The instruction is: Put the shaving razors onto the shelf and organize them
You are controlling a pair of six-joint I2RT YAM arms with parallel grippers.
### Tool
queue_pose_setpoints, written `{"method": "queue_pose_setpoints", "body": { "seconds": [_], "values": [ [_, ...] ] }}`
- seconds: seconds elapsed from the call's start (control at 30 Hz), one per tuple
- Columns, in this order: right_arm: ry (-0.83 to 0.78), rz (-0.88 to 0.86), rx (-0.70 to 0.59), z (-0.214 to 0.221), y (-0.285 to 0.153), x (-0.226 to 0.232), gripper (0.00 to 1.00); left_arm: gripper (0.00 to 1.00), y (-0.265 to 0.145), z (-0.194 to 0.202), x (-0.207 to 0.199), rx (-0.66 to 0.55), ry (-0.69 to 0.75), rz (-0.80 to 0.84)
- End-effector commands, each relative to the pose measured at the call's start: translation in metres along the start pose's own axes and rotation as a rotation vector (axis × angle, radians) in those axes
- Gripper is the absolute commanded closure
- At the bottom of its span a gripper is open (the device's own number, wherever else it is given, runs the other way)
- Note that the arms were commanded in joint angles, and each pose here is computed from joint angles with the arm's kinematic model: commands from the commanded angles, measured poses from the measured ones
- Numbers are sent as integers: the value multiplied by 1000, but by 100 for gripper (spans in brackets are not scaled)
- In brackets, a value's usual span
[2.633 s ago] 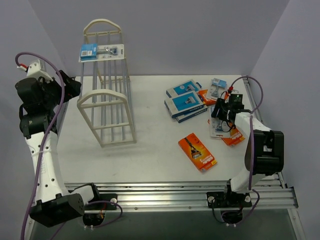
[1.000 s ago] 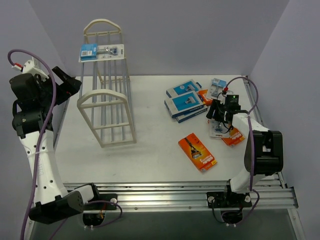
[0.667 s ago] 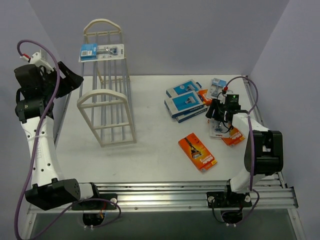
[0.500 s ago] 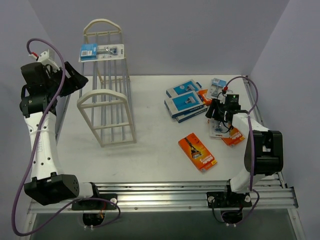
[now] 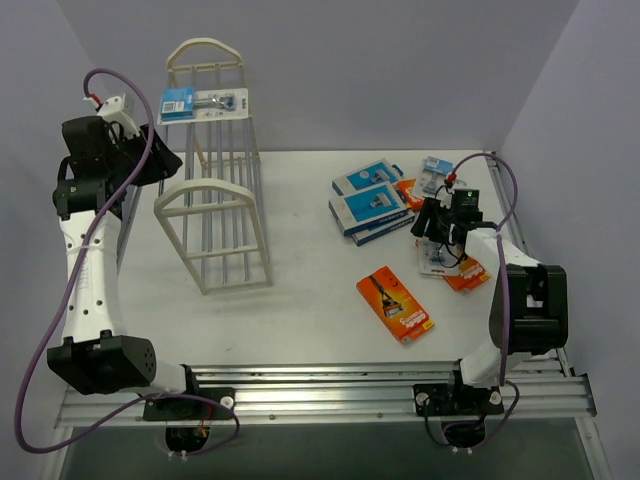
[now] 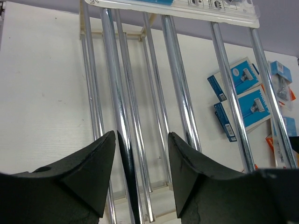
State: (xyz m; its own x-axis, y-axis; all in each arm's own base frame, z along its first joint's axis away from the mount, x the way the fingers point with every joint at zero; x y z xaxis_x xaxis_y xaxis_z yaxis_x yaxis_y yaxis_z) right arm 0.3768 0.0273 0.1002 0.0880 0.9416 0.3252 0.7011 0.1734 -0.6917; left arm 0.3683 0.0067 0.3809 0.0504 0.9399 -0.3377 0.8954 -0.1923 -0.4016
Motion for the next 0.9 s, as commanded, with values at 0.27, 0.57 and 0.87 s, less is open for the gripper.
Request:
{"method": "queue_pose_setpoints", "body": {
  "seconds": [0.27,0.57,0.87],
  "values": [
    [-15,-39,-43,-9,-10,9,44,52,-1,-4,8,3,109,-81],
    [-18,-54,-41,-9,-11,12,47,65,7,-1,5,29,167,-53],
    [-18,-45,-38,-8,-9,10,48,75,10,-2,5,27,235,-49]
  ]
}}
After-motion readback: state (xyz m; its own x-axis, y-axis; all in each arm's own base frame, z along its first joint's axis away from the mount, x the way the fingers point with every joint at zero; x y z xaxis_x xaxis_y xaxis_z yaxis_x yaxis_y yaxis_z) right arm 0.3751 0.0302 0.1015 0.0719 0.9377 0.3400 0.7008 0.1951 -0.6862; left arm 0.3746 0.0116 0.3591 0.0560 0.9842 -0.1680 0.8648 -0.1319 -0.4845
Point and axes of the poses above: each gripper's point midway between its finger pads, its own y axis out along the fingers, its own x axis along the line the jaws close on, z = x × y, the point moved 4 cm from there along -y, back along the fingers, and after that the axes turned 1 degree about y, right-handed, at the moved point
